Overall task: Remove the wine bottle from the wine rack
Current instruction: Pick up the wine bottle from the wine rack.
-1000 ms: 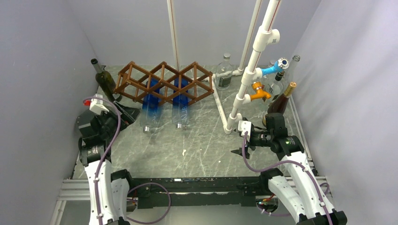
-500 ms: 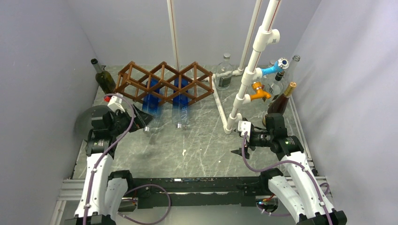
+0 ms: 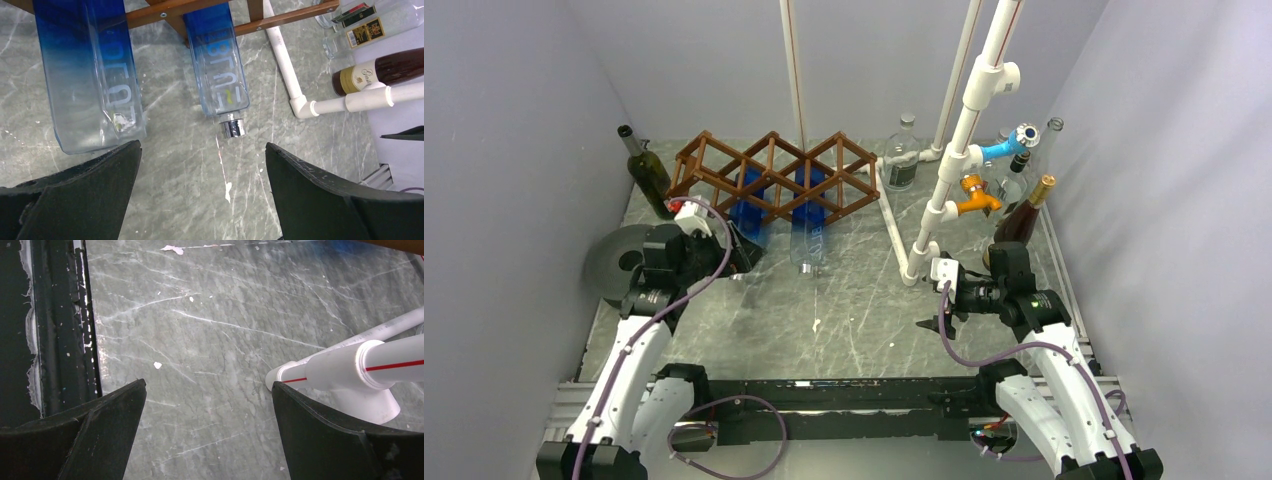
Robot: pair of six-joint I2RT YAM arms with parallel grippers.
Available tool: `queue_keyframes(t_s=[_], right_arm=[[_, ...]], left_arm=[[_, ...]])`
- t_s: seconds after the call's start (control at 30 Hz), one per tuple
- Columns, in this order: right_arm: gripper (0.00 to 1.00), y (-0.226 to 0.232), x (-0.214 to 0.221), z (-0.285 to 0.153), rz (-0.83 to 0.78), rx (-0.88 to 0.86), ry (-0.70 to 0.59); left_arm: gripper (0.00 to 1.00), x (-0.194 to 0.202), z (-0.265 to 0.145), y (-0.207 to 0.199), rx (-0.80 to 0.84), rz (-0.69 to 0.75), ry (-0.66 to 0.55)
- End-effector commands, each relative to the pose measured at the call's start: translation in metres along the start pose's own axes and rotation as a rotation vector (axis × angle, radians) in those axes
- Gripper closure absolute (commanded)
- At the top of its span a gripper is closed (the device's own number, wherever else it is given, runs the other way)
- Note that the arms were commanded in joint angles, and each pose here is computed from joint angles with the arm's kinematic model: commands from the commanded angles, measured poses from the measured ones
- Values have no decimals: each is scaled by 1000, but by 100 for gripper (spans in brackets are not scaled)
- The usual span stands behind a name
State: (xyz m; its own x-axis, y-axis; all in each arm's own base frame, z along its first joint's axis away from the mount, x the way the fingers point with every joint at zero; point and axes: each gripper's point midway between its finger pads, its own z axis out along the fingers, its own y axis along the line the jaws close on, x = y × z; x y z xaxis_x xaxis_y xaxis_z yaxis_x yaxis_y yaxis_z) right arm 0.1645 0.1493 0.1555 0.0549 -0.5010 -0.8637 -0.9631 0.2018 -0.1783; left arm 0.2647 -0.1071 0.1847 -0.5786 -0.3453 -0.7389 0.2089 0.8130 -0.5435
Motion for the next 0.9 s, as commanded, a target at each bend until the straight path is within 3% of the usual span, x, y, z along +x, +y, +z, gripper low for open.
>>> queue_keyframes(t_s=[0.0,0.67,0.87], right_arm=[[0,-6,-4,1,-43,15,-13],[0,-6,-3,1,-43,13,-9],[0,-6,-2,1,-42,15,-6]], left_arm=[[1,-14,8,2,1,35,-66],[0,-12,29,7,43,106,-42],[0,-16,35,26,-46,136,-47]])
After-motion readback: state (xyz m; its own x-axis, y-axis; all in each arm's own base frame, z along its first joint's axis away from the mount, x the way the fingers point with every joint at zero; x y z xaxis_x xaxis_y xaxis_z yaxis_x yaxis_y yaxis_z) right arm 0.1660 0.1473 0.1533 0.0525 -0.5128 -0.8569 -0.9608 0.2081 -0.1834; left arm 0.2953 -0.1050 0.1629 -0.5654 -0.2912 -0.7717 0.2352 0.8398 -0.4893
